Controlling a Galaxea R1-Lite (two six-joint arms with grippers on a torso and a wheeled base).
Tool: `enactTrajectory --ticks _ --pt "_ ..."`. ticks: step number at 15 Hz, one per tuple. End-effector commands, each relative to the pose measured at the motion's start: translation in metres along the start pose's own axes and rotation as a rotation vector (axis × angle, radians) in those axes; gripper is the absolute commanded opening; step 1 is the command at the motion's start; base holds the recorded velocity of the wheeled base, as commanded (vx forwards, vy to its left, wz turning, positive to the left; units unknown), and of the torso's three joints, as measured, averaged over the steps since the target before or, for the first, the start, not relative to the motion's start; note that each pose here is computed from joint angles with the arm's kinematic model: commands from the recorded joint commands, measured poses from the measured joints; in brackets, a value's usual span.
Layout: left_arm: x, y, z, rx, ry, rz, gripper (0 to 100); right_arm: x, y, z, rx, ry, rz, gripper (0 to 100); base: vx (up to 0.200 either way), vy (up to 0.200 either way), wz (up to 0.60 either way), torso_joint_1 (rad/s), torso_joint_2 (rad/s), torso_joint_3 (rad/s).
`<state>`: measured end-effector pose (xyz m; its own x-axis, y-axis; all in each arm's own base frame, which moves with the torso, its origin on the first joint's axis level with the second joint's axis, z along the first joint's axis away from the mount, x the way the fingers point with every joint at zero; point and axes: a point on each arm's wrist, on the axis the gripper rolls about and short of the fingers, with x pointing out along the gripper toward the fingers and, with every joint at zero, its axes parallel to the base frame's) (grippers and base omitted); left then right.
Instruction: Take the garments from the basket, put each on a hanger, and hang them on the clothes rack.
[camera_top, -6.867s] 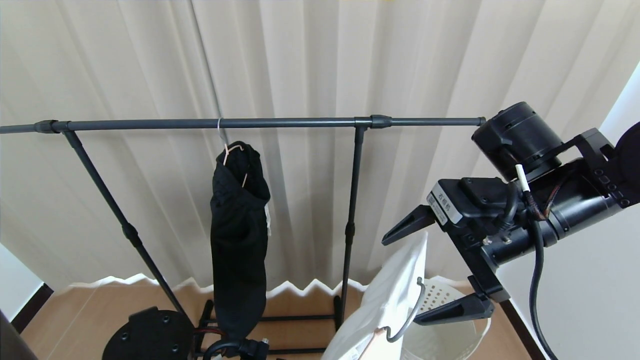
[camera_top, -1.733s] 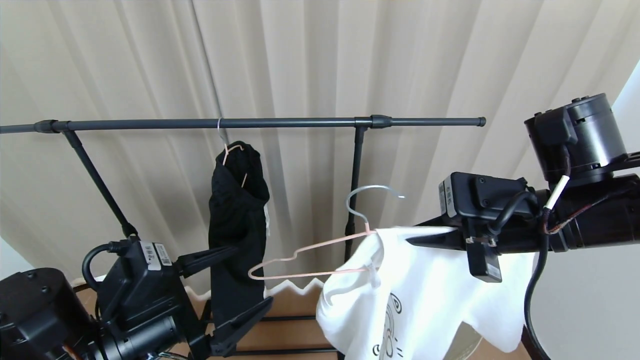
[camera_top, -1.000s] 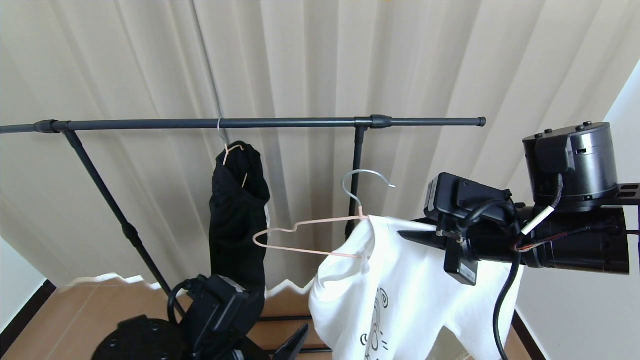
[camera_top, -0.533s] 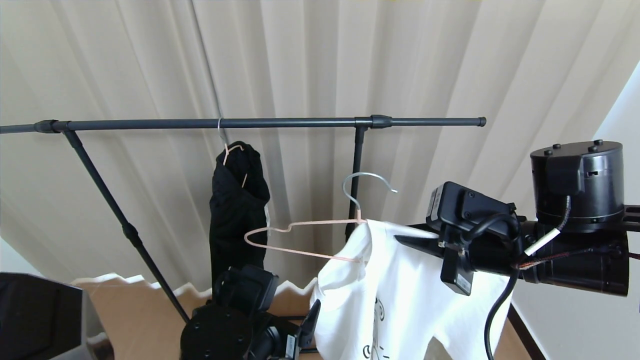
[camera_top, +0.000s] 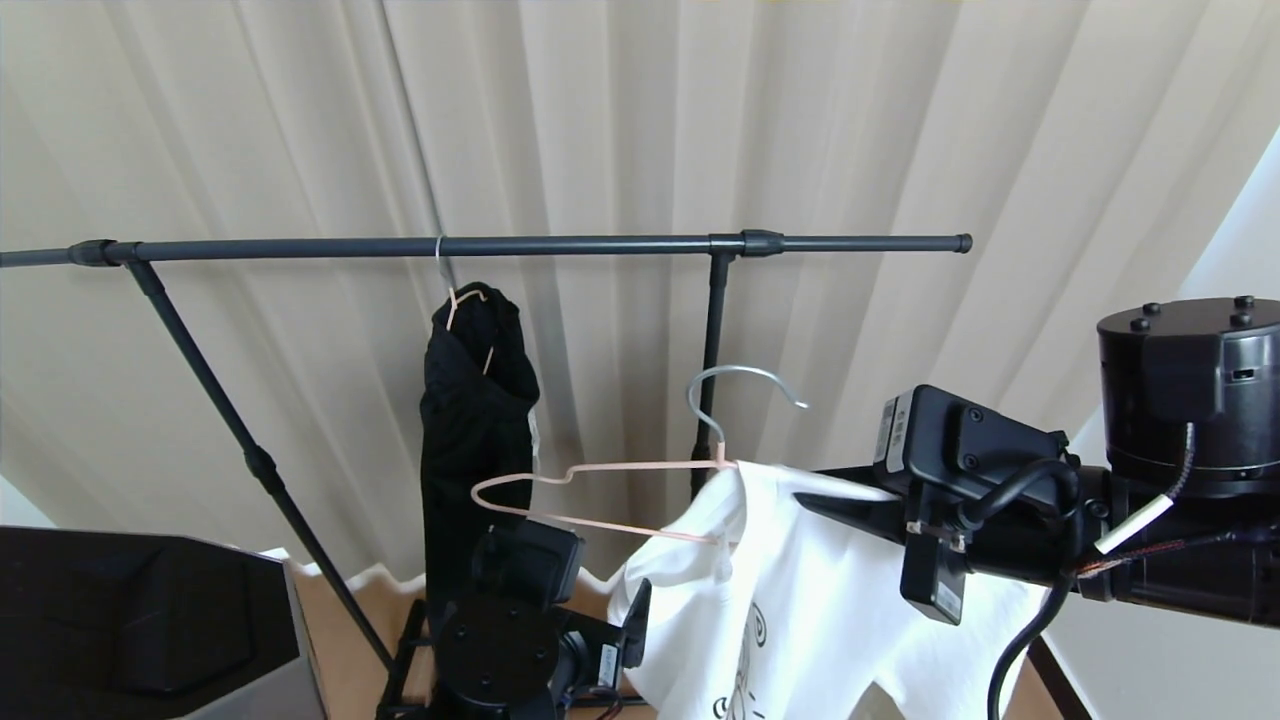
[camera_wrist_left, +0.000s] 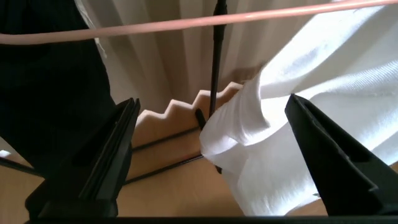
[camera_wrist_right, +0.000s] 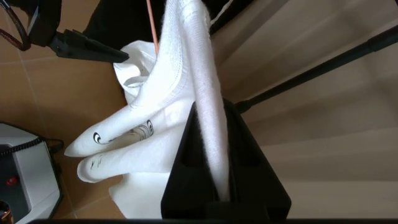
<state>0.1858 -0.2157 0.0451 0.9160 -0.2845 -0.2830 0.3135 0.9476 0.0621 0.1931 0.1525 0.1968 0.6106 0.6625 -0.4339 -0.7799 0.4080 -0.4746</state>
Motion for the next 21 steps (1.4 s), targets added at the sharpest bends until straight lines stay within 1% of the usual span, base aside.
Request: enactTrajectory --ticks 1,8,9,12,13,15,17,18,20,21 --pt "0.003 0.000 -0.005 0.009 0.015 0.013 100 -0.004 0.002 0.001 -0.004 -0.008 0.002 0 0.000 0.000 0.00 0.000 0.00 0.000" --pt "0.009 0.008 -0.013 0.011 0.035 0.051 100 -0.012 0.002 0.003 -0.008 -0.027 -0.012 0 0.000 0.000 0.00 0.000 0.00 0.000" --pt "0.009 0.008 -0.013 0.011 0.035 0.051 0 -0.012 0.002 0.003 -0.008 -0.027 -0.012 0 0.000 0.000 0.00 0.000 0.00 0.000" --pt "0.008 0.011 -0.012 0.013 0.037 0.058 0 -0.012 0.001 0.000 -0.002 -0.016 -0.016 0 0.000 0.000 0.00 0.000 0.00 0.000" --pt "0.005 0.012 -0.008 0.002 0.019 0.058 0 -0.013 0.001 -0.003 0.004 -0.009 -0.019 0 0.000 0.000 0.00 0.000 0.00 0.000" --pt "0.000 0.017 -0.001 0.008 -0.002 0.062 0 -0.013 -0.001 -0.006 0.016 0.002 -0.026 0 0.000 0.000 0.00 0.000 0.00 0.000" --pt "-0.003 0.020 0.005 -0.001 -0.021 0.065 0 -0.013 0.000 -0.009 0.042 0.010 -0.022 0 0.000 0.000 0.00 0.000 0.00 0.000" --pt "-0.006 0.022 0.011 -0.009 -0.042 0.067 0 -0.014 0.002 -0.013 0.062 0.019 -0.017 0 0.000 0.000 0.00 0.000 0.00 0.000" --pt "-0.009 0.025 0.015 0.002 -0.052 0.071 0 -0.018 0.001 -0.022 0.080 0.032 -0.039 0 0.000 0.000 0.00 0.000 0.00 0.000" --pt "-0.010 0.027 0.017 0.003 -0.060 0.076 0 -0.018 0.002 -0.027 0.102 0.028 -0.050 0 0.000 0.000 0.00 0.000 0.00 0.000"
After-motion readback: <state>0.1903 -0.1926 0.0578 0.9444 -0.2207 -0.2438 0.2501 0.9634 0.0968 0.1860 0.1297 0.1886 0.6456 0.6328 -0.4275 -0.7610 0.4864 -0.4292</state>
